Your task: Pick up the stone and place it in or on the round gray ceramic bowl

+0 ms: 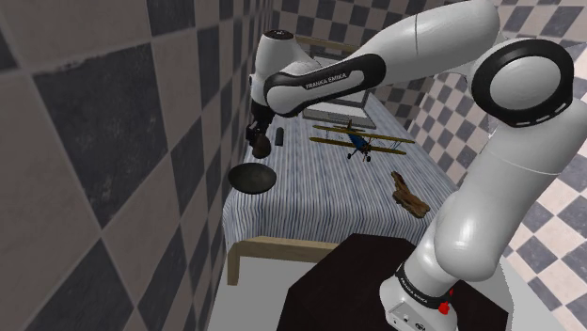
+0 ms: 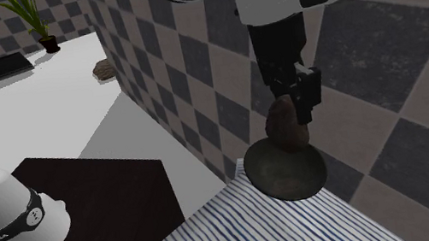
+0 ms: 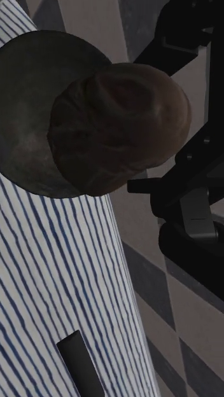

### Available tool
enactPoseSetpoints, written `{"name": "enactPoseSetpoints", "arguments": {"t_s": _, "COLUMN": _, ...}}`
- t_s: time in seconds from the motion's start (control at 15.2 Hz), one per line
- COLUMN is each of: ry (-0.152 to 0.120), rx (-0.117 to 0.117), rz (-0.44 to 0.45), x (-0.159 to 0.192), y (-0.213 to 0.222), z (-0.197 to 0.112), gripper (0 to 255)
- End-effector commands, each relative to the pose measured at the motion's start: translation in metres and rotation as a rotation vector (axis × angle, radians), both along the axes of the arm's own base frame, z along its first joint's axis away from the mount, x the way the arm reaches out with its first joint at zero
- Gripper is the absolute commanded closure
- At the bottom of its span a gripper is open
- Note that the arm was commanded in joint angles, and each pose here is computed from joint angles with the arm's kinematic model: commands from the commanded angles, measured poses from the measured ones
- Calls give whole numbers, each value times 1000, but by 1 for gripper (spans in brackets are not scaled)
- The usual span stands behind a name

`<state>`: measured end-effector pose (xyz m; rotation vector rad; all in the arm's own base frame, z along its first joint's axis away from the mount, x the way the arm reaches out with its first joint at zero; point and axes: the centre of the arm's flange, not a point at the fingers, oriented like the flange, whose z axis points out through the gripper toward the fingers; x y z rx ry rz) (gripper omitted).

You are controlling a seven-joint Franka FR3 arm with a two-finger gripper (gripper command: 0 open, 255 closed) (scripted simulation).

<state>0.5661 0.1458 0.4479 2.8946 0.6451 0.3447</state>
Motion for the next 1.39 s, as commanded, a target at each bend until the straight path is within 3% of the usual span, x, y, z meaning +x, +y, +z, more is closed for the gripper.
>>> {"name": "enactPoseSetpoints", "arguments": {"t_s": 0.0, "ry": -1, "rx": 0, "rz": -2, "x": -4, "y": 14, "z": 1, "gripper": 255}}
{"name": "enactPoseSetpoints", "arguments": {"t_s": 1.06, "ry": -1, "rx": 0, "rz": -2, "x": -4, "y": 14, "z": -84, "gripper": 255}}
{"name": "enactPoseSetpoints", "arguments": {"t_s": 1.32, "ry": -1, "rx": 0, "rz": -2, "x": -4, "y": 14, "z": -86, "gripper": 255}}
